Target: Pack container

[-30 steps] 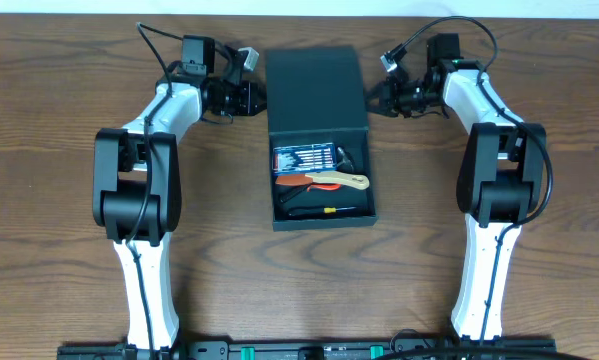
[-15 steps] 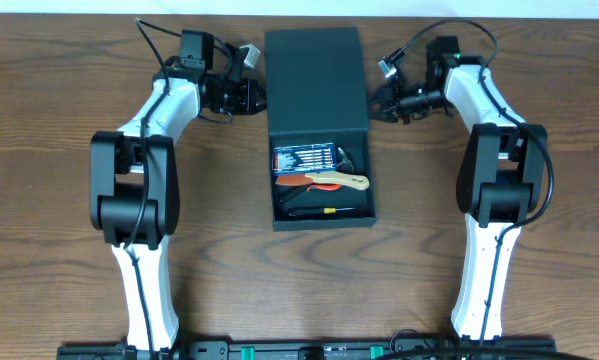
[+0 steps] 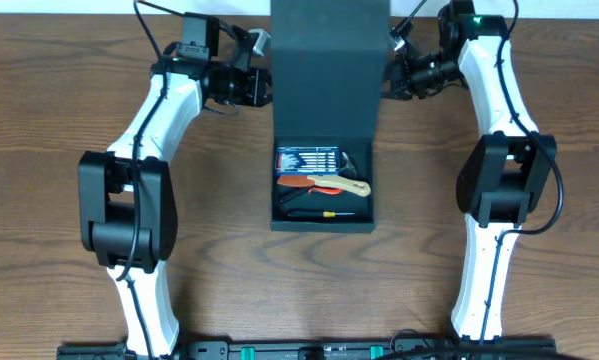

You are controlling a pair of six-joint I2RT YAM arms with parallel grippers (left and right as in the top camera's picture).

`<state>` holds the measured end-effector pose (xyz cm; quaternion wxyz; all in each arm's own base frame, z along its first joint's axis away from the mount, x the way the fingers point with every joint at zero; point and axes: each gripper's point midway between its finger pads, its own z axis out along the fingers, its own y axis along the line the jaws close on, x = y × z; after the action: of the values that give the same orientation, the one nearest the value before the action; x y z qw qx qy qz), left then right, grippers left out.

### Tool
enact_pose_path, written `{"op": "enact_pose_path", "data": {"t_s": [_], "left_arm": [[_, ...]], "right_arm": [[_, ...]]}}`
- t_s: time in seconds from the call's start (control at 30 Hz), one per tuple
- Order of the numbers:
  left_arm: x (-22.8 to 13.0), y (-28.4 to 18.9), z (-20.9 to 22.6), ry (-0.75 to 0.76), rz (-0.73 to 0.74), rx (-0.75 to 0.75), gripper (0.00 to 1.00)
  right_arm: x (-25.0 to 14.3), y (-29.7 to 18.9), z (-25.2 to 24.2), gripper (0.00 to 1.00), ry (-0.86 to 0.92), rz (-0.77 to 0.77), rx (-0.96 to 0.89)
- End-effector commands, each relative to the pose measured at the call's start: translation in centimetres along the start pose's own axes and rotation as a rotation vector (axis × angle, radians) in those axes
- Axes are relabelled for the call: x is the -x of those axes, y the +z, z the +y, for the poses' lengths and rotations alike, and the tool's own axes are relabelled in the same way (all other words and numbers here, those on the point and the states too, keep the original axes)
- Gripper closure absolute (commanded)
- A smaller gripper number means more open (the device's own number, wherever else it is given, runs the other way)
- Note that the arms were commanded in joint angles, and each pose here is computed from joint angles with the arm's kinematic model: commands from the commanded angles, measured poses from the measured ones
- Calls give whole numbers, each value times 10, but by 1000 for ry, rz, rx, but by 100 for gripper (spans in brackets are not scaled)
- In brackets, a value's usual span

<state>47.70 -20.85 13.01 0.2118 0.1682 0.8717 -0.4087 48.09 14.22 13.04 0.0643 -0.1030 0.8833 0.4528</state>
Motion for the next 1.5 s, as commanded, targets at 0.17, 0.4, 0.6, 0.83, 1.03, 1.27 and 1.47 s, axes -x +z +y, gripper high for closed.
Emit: {"op": "enact_pose_path", "data": {"t_s": [0.17, 0.4, 0.6, 0.83, 1.03, 1.27, 1.47], "left_arm": [[-2, -32, -82, 109, 31, -14, 94], [-50, -82, -112, 5, 168, 79, 95], [-92, -116, -61, -19, 333, 453, 94], [-83, -117, -53, 61, 320, 505, 95], [-86, -132, -32, 97, 357, 687, 94], [-96, -143, -26, 91, 412, 754, 94], [-103, -135, -37, 120, 443, 737, 94]], "right_arm": [[-17, -15, 20, 93, -63, 81, -54], [-41, -43, -12, 91, 79, 174, -379], [-46, -76, -48, 89, 151, 177, -646], [-46, -137, -45, 88, 139, 90, -851], [-50, -203, 28, 92, 88, -145, -886], [-77, -244, 127, 99, 14, -394, -873], [-108, -227, 164, 99, -9, -398, -835]]}}
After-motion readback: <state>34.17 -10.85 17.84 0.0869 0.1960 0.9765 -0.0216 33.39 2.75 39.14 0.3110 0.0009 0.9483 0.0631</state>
